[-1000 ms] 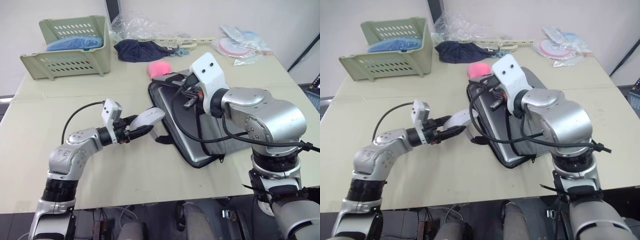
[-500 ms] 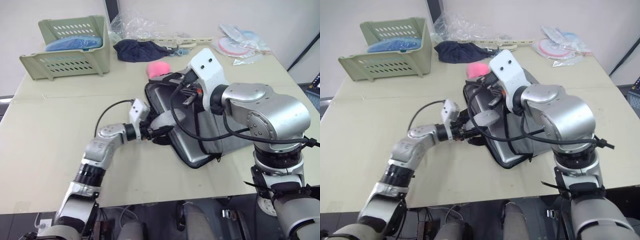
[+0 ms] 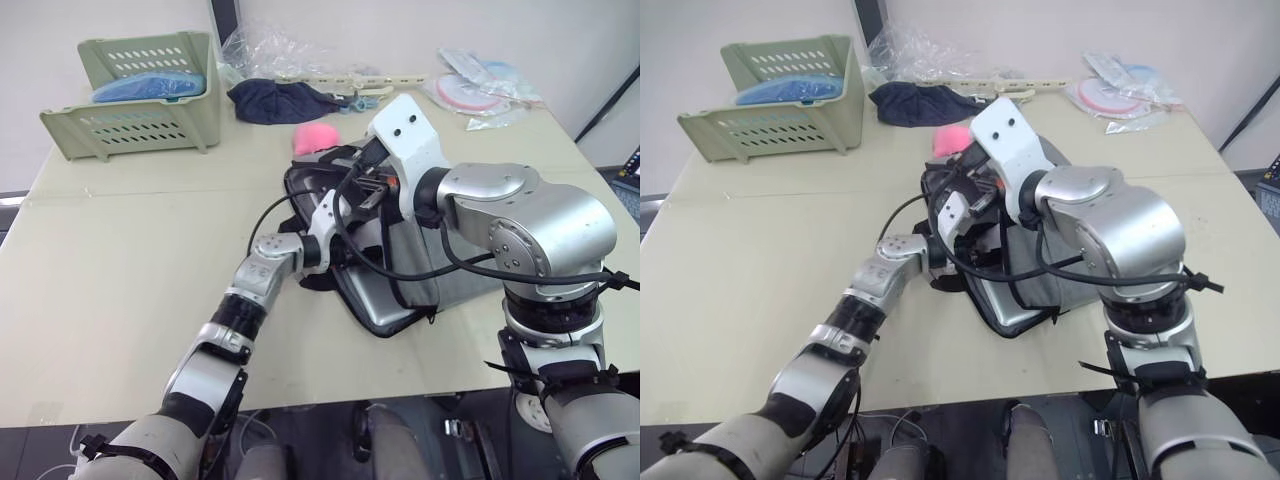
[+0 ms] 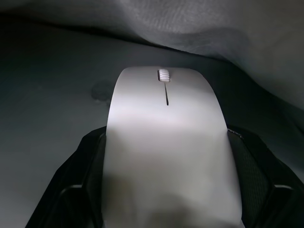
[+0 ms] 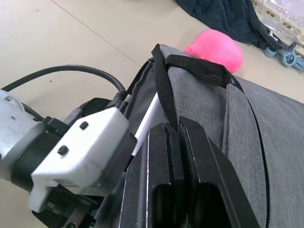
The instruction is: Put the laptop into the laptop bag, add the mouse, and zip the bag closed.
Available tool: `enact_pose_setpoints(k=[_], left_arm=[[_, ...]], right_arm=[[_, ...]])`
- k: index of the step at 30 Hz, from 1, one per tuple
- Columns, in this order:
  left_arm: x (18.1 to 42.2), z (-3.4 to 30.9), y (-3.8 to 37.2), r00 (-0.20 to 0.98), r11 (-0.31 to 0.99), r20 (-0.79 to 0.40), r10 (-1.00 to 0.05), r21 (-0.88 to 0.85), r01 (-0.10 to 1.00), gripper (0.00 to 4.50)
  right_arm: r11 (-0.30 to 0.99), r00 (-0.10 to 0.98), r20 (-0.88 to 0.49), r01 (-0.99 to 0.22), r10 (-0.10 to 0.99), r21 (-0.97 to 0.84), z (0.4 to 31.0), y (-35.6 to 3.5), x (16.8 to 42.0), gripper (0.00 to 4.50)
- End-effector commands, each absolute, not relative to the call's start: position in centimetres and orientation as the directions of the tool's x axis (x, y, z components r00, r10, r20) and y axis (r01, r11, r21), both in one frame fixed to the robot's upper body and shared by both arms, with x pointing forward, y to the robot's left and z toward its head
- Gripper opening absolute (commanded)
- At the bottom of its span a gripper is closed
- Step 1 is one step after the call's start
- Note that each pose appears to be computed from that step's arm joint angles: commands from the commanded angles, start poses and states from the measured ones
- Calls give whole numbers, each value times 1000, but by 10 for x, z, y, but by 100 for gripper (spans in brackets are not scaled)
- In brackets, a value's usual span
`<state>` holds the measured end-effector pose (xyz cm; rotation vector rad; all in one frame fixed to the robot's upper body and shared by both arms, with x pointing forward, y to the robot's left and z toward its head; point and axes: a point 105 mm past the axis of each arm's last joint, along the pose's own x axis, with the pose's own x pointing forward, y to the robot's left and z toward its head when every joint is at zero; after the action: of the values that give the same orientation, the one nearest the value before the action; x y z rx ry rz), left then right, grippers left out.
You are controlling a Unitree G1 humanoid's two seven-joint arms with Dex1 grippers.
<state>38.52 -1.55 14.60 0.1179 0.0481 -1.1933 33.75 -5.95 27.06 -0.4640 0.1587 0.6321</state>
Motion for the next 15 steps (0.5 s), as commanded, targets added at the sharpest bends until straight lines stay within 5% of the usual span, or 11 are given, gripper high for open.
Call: enact_pose_setpoints(k=[1, 15], left_arm=[[393, 148, -16, 391, 383, -105, -914, 91, 919, 281], [404, 126, -23, 412, 402, -183, -893, 90, 911, 281]], right_arm=[[688, 796, -177, -593, 579, -419, 300, -49, 327, 11], [692, 803, -153, -579, 576, -432, 309, -47, 326, 11]])
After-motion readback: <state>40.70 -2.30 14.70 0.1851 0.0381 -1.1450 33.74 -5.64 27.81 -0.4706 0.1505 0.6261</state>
